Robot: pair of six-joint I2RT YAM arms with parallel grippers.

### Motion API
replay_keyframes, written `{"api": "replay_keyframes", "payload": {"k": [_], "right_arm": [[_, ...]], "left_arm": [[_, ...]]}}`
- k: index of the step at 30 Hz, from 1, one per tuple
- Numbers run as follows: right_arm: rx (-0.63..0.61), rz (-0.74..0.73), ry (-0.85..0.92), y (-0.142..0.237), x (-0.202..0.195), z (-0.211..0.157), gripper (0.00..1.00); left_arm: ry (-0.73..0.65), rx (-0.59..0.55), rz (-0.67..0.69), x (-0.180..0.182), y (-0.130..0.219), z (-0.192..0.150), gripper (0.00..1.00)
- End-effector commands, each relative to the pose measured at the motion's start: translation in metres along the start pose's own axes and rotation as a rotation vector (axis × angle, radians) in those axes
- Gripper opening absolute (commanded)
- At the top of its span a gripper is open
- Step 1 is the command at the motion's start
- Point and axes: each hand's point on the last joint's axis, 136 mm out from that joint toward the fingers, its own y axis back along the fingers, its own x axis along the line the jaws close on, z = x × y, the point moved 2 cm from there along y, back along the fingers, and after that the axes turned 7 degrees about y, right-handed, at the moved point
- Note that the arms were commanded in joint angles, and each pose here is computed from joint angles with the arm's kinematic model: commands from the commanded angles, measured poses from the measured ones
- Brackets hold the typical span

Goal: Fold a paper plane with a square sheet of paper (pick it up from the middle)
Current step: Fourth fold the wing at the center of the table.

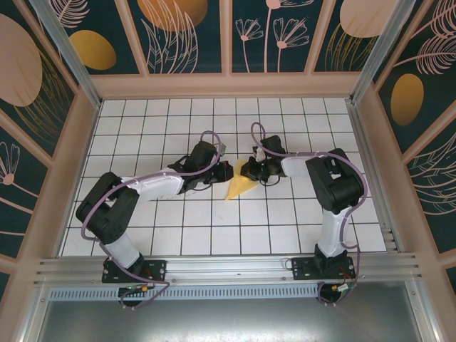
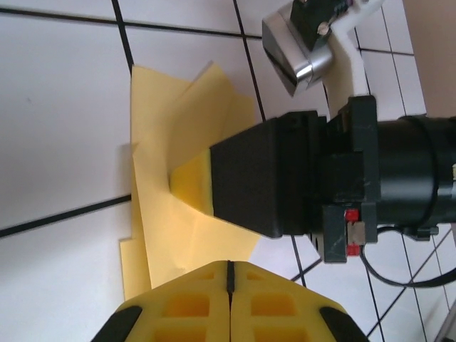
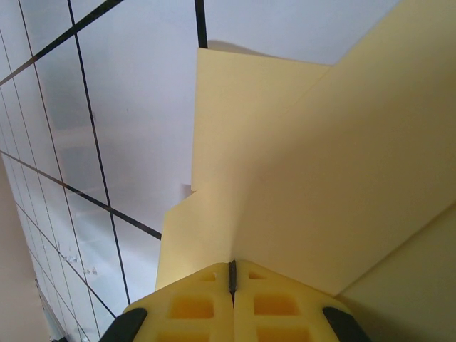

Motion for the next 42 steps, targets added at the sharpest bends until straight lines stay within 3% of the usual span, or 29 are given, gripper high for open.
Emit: {"api": "replay_keyframes", "payload": {"k": [1,9,31,42], "right_arm": [[0.081,-0.231,-0.11,-0.012,-0.061,-0.034,0.0],[0.091,-0.232,-0.119,-0.014,-0.062,-0.037,0.0],[0.108,-0.264,-0.134,-0.015,-0.069,-0.043,0.0],[0.111,-0.266,-0.136,-0.015,-0.07,-0.044,0.0]], "left_arm": [[0.049,0.082,-0.016,0.007,-0.015,-0.024,0.08],[0.089,0.154,-0.035,0.011,-0.03,-0.042,0.11],[0.156,0.213,0.12,0.055,-0.037,-0.07,0.13],[0.141,0.177,0.023,0.027,-0.019,-0.059,0.14]]}}
